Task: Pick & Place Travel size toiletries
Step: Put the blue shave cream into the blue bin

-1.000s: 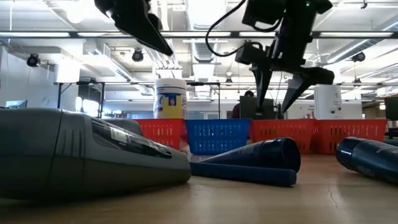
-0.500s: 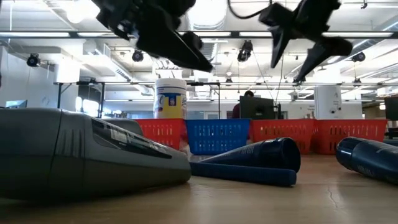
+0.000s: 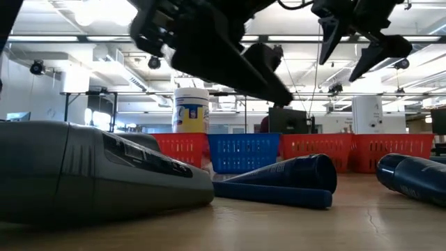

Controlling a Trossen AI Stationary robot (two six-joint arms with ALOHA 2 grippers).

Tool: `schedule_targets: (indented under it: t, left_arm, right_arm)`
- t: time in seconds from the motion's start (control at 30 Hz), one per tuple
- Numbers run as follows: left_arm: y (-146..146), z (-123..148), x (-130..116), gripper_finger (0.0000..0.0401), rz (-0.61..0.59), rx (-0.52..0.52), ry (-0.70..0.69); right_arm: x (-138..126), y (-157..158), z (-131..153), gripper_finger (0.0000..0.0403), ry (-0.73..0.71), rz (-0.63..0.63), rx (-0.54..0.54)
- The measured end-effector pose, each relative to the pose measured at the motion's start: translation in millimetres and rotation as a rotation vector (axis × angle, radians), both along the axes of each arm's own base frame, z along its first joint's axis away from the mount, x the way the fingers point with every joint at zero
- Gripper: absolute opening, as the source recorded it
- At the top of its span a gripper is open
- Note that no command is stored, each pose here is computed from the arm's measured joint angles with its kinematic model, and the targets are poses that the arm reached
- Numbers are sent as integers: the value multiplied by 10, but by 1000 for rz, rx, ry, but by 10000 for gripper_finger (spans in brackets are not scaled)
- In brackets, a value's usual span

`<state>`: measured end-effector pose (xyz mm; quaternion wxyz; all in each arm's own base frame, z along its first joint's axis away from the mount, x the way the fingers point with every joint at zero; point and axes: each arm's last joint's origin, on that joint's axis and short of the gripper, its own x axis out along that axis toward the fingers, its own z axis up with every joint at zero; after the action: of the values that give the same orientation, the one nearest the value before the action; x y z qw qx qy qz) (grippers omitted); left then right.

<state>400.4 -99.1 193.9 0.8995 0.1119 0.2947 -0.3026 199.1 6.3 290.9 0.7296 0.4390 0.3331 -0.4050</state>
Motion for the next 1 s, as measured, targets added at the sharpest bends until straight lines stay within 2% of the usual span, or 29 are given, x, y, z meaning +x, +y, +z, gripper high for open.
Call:
schedule_targets:
  t: [0.27,0.47,0.53,0.77,0.87,1.0]
  left_arm:
    - [-161,-225,272,259,-86,6,16]
    - [-225,-310,450,259,-90,14,53]
    - [-227,-361,452,259,-94,28,102]
    - [-232,-487,491,258,-91,55,112]
    - [-232,-514,495,245,-93,58,113]
    - [-233,-515,494,201,-92,61,113]
  right_arm:
    - [-15,14,-45,344,20,23,-8]
    - [-20,14,-35,330,21,41,-17]
    - [-20,14,-35,326,21,41,-17]
    - [-18,14,-34,310,19,41,-17]
    - [-18,14,-34,303,19,39,-16]
    - [-18,14,-34,293,18,38,-16]
